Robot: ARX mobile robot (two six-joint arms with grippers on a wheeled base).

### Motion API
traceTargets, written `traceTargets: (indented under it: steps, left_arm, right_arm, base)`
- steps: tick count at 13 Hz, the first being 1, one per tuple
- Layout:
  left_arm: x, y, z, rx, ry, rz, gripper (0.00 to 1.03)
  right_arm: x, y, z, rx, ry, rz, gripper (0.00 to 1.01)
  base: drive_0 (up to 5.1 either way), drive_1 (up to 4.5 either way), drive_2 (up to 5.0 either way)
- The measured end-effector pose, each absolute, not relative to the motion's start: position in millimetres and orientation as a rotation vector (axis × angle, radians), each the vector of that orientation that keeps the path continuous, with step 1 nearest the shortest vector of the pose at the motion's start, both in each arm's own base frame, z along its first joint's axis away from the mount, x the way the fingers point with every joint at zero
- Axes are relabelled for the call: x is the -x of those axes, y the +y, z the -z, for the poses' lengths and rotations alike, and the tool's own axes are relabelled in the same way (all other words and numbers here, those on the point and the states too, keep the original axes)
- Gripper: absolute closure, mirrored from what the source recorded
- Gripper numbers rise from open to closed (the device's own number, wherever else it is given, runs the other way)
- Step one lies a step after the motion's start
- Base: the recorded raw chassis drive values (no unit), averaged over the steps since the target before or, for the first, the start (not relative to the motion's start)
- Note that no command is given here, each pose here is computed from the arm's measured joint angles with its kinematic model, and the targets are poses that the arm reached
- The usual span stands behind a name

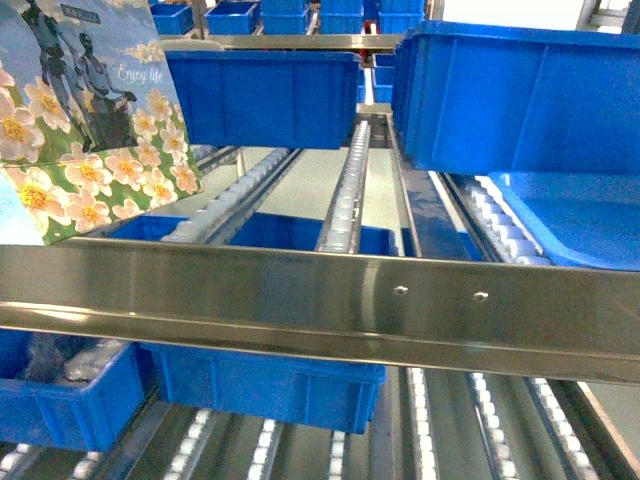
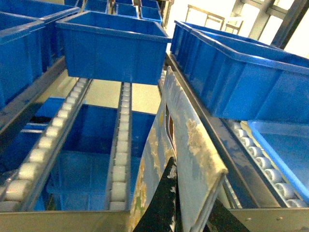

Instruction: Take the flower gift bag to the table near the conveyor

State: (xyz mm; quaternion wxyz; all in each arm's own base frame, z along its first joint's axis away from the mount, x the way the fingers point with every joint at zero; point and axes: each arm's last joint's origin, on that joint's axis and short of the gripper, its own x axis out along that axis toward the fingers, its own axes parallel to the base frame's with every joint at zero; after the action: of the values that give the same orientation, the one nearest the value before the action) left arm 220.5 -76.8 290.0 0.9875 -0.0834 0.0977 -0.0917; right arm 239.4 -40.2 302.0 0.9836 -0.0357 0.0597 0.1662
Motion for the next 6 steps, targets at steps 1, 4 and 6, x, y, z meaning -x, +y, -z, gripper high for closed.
traceTargets:
  steps: [1, 4, 6]
  left_arm:
    - [-220.6, -76.4, -290.1, 0.168, 0.196, 0.182, 1.01]
    - [-220.8, -76.4, -289.9, 0.167, 0.196, 0.181, 1.01]
    - [-220.7, -76.5, -290.1, 0.168, 0.195, 0.183, 1.01]
  right_arm:
    - [-239.5, -39.9, -302.1, 0.072, 0.119, -0.336, 0.99]
    - [-239.8, -39.9, -301.3, 0.07, 0.124, -0.337, 0.99]
    - [-239.7, -40.2, -301.6, 0.071, 0.122, -0.334, 0.99]
  base:
    - [-5.0, 1.42, 3.3]
    - [-4.7, 1.11, 3.8]
    - [-4.6, 0.99, 3.8]
